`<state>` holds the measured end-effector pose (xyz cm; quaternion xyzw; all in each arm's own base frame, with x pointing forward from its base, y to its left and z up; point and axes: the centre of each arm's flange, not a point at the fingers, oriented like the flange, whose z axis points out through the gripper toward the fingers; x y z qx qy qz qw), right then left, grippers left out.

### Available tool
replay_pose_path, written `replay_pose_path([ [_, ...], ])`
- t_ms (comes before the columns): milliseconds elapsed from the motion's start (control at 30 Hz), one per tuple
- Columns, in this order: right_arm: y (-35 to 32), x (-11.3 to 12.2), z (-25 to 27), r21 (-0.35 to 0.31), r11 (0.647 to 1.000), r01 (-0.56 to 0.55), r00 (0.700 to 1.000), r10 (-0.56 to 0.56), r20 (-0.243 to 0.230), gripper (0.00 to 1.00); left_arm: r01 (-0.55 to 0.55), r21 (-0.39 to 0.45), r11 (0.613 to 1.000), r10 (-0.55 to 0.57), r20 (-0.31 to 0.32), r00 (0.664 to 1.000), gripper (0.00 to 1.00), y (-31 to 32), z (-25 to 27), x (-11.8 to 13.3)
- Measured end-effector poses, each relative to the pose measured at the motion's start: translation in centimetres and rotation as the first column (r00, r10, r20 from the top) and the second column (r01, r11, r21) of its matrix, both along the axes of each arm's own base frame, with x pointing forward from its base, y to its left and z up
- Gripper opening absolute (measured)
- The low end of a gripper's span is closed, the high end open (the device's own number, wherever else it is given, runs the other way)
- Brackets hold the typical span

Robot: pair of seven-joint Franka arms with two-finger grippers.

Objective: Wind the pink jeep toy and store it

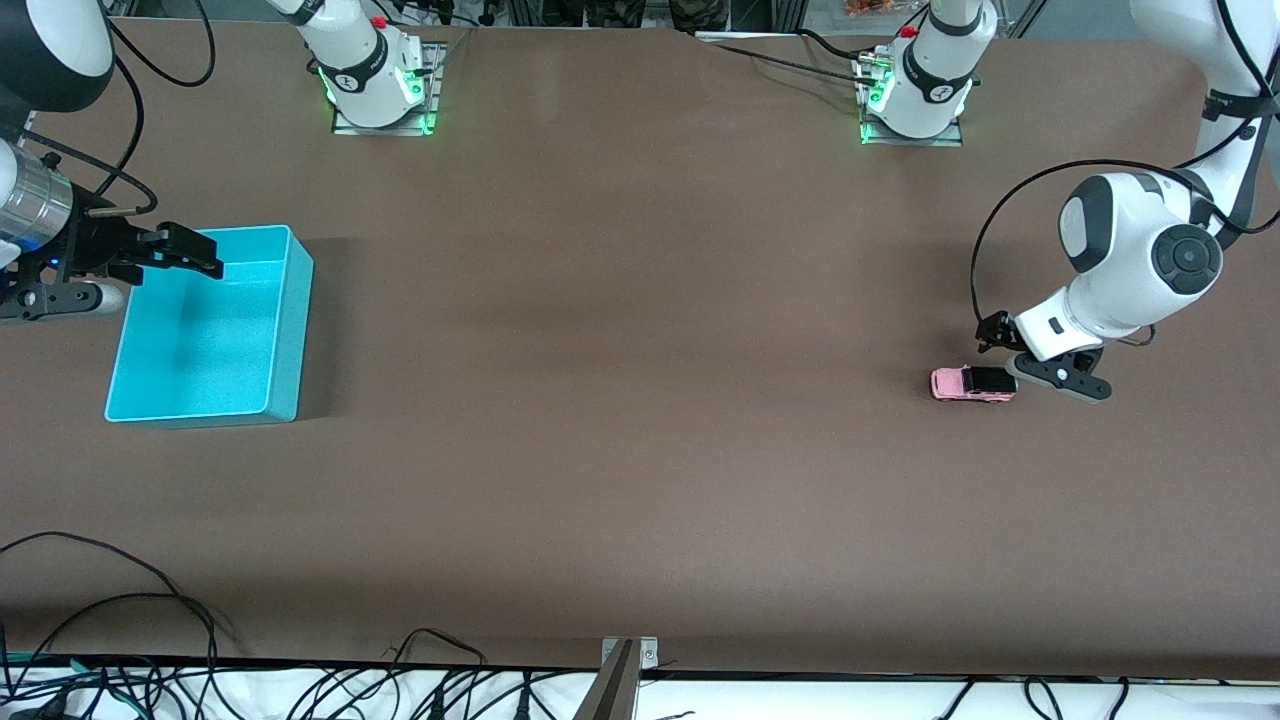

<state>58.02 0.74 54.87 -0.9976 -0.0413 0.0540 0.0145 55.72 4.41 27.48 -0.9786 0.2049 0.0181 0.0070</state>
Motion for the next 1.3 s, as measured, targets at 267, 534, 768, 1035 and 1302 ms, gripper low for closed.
replay_pose_path([
  [267,0.0,0.0,0.0,0.000,1.000,0.000,1.000,0.000,0.000,1.00,0.293,-0.007,0.956,-0.293,0.010,0.956,1.00,0.0,-1.6,0.3],
  [534,0.0,0.0,0.0,0.000,1.000,0.000,1.000,0.000,0.000,1.00,0.530,0.000,0.848,-0.529,0.029,0.848,1.00,0.1,-3.3,0.6],
  [768,0.0,0.0,0.0,0.000,1.000,0.000,1.000,0.000,0.000,1.00,0.707,0.012,0.707,-0.707,0.040,0.706,1.00,0.1,-5.3,0.8],
  [1035,-0.1,0.0,0.0,0.000,1.000,0.001,1.000,-0.001,0.000,1.00,0.832,0.029,0.555,-0.832,0.047,0.553,1.00,-0.2,-7.4,1.0],
  [1302,-0.1,0.0,0.0,0.000,1.000,0.002,1.000,-0.002,0.000,1.00,0.854,0.037,0.519,-0.854,0.050,0.517,1.00,-0.3,-8.1,1.0],
])
